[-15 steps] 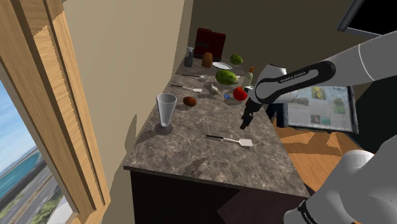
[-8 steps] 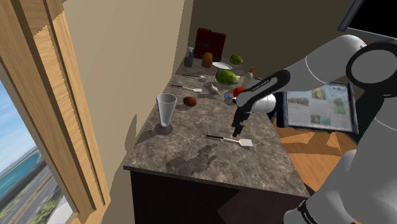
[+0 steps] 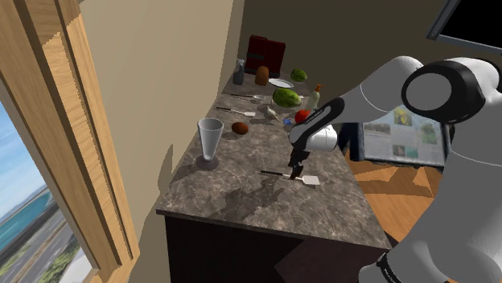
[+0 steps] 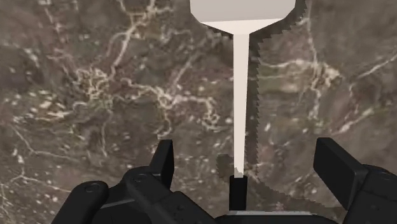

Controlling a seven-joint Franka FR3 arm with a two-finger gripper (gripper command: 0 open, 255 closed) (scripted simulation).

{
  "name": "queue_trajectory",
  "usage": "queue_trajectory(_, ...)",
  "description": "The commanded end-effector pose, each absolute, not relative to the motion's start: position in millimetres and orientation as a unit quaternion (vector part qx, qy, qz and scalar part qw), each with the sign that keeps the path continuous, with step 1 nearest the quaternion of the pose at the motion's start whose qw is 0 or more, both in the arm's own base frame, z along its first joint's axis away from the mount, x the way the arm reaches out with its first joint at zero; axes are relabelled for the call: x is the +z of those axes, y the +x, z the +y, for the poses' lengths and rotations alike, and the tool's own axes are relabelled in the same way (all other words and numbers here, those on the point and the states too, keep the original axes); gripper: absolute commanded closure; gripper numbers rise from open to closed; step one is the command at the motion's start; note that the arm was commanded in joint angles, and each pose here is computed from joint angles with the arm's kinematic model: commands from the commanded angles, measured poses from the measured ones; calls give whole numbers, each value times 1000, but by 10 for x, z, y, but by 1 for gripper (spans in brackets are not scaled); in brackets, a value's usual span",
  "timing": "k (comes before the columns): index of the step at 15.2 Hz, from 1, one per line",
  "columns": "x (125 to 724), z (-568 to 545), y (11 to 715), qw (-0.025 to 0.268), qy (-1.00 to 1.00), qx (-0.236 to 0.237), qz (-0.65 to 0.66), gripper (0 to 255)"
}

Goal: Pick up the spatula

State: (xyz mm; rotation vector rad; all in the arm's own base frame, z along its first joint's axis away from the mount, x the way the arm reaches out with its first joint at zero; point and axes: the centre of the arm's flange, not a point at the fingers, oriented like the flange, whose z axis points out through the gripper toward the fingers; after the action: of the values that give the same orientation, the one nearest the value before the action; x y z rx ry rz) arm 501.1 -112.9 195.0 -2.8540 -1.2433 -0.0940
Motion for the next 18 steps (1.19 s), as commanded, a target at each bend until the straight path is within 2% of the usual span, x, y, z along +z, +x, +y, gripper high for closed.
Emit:
queue_trajectory(1,1814,-1122,5007,13,-916,-30,-399,0)
queue_trajectory(3,1814,-1122,5006,13,-916,-30,-399,0)
queue_trajectory(4,1809,-1124,5005,13,-916,-30,-399,255)
queue_trajectory(13,1814,-1122,5007,13,-916,-30,-399,255)
queue_trajectory(18,2078,-1122,5007,13,-916,-30,-399,255)
